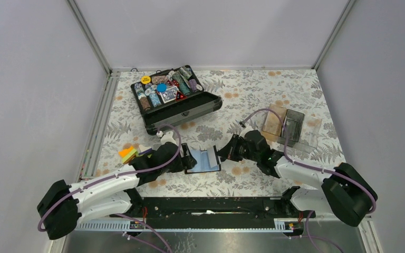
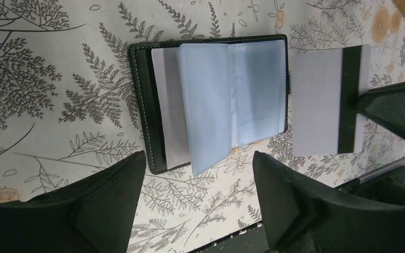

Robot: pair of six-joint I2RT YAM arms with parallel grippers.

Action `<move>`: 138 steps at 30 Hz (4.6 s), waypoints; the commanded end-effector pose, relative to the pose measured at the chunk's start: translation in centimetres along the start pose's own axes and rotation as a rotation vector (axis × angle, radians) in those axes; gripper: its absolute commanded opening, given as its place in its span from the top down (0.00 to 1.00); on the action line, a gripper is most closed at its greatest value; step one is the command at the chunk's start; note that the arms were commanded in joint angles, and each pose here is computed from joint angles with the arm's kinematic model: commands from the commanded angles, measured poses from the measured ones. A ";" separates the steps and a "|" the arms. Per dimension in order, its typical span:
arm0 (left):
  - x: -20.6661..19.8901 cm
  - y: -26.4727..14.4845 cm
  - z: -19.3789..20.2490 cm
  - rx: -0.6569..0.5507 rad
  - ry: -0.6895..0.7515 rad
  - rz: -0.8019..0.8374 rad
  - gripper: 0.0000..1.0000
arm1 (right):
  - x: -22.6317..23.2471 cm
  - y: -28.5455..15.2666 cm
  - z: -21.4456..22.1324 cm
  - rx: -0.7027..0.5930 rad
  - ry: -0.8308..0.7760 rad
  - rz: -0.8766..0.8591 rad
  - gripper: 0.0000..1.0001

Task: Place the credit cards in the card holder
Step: Insert the credit card into the card holder.

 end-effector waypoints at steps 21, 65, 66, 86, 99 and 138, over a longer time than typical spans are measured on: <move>2.6 3.0 -0.7 -0.036 0.004 -0.075 0.40 | 0.1 4.3 2.5 0.025 0.046 -0.021 1.00; 4.7 3.8 -0.1 -0.018 0.031 -0.168 0.64 | -1.1 5.0 3.7 0.053 0.068 0.018 1.00; 4.8 3.8 0.0 -0.018 0.031 -0.169 0.64 | -1.0 5.0 3.8 0.057 0.066 0.016 1.00; 4.9 4.4 0.7 0.023 0.047 -0.177 0.70 | -0.5 6.3 4.3 0.074 0.052 -0.006 1.00; 4.7 4.7 0.7 0.032 0.050 -0.178 0.71 | -1.9 7.2 3.7 0.022 0.091 0.073 1.00; 3.8 3.7 0.3 0.013 0.029 -0.130 0.65 | -1.7 6.4 3.9 -0.048 -0.057 0.285 0.54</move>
Point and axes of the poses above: each gripper's point midway between its finger pads, its own y axis out along the fingers, its own x axis along the line the jaws close on, z = x × y, the point moved 1 cm from there along -y, back along the fingers, and after that the axes turned 7 degrees about -y, right-handed, at the moved point
